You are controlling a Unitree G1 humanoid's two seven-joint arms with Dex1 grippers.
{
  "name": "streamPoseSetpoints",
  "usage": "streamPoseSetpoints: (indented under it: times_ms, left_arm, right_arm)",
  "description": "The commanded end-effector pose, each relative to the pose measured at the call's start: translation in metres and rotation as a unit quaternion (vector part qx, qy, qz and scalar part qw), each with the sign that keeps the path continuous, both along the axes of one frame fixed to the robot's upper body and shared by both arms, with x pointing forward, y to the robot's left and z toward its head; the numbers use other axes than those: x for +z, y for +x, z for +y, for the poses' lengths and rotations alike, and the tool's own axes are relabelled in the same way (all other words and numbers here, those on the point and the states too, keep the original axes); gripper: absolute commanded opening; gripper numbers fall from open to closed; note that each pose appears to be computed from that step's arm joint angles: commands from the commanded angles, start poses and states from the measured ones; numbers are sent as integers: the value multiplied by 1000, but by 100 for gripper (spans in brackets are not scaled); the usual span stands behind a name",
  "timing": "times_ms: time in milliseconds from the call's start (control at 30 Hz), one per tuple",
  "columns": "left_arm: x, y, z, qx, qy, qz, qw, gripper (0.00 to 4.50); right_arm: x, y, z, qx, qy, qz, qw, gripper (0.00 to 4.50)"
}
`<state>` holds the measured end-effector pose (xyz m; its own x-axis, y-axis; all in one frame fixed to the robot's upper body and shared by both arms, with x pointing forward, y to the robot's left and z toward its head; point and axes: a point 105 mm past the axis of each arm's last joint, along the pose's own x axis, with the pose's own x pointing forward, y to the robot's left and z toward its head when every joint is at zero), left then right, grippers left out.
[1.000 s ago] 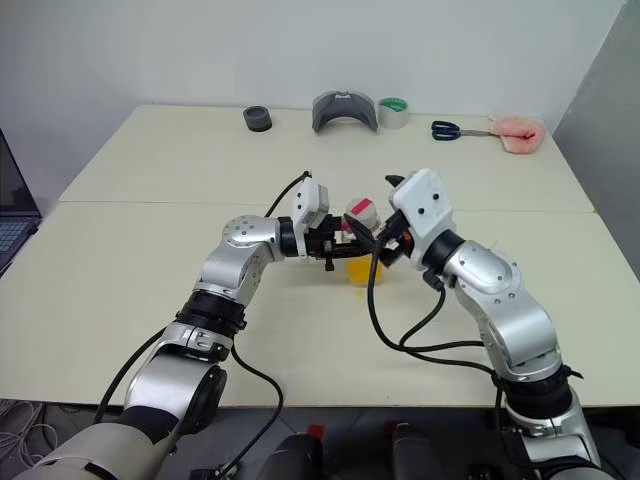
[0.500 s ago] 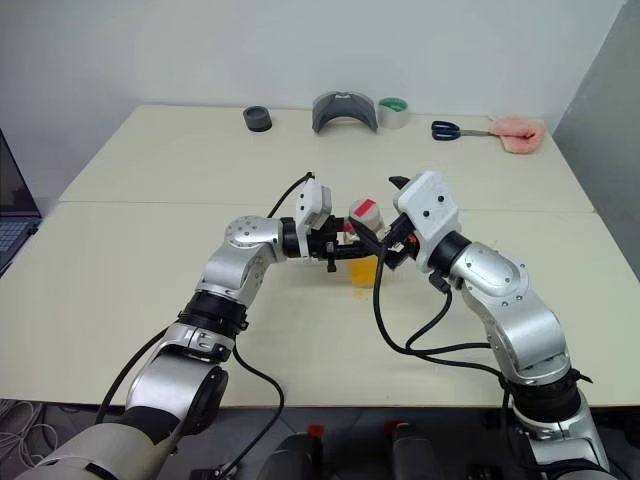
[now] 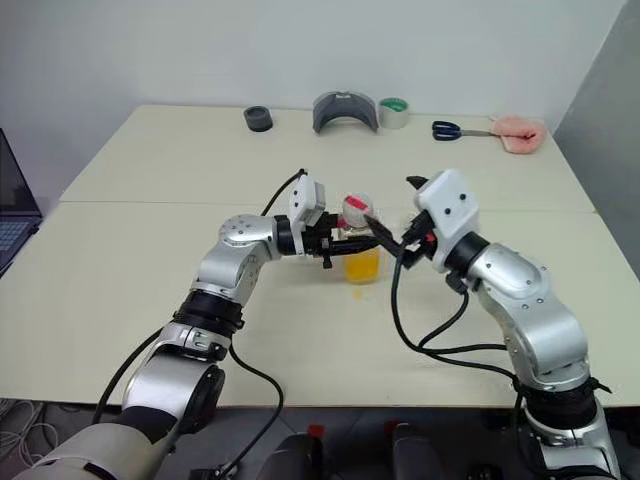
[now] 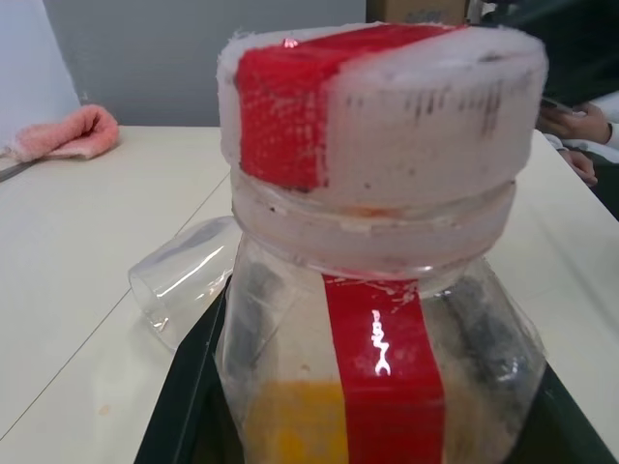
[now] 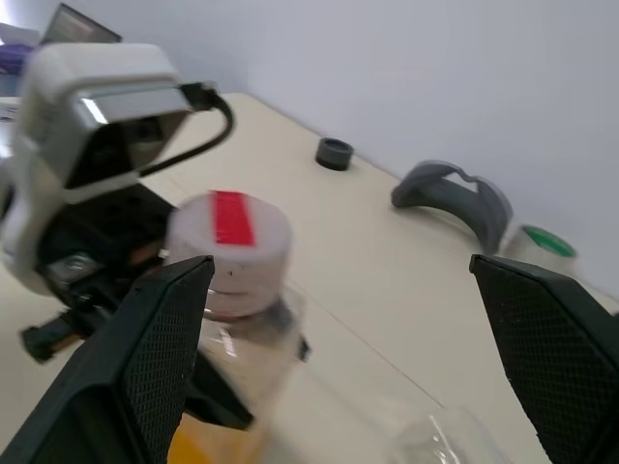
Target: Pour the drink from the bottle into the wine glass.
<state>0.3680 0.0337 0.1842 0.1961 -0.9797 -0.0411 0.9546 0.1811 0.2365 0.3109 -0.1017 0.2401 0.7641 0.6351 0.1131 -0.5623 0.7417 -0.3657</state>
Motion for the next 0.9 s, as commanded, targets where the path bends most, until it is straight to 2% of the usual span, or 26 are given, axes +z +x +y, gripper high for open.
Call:
streamPoseSetpoints:
  times_ms: [33, 333, 633, 900]
  left_arm:
    - [15, -4, -4, -13, -19, -27, 999, 171]
    - [17, -3, -3, -11, -22, -25, 999, 171]
    - [18, -4, -6, -14, -24, -26, 999, 171]
    - [17, -5, -7, -17, -24, -27, 999, 171]
  right_arm:
    - [14, -12, 3, 24, 6, -24, 999, 450]
    - [19, -30, 16, 89, -6, -16, 996, 450]
    - [18, -17, 40, 85, -22, -36, 996, 450]
    - [16, -4, 39, 65, -11, -37, 997, 450]
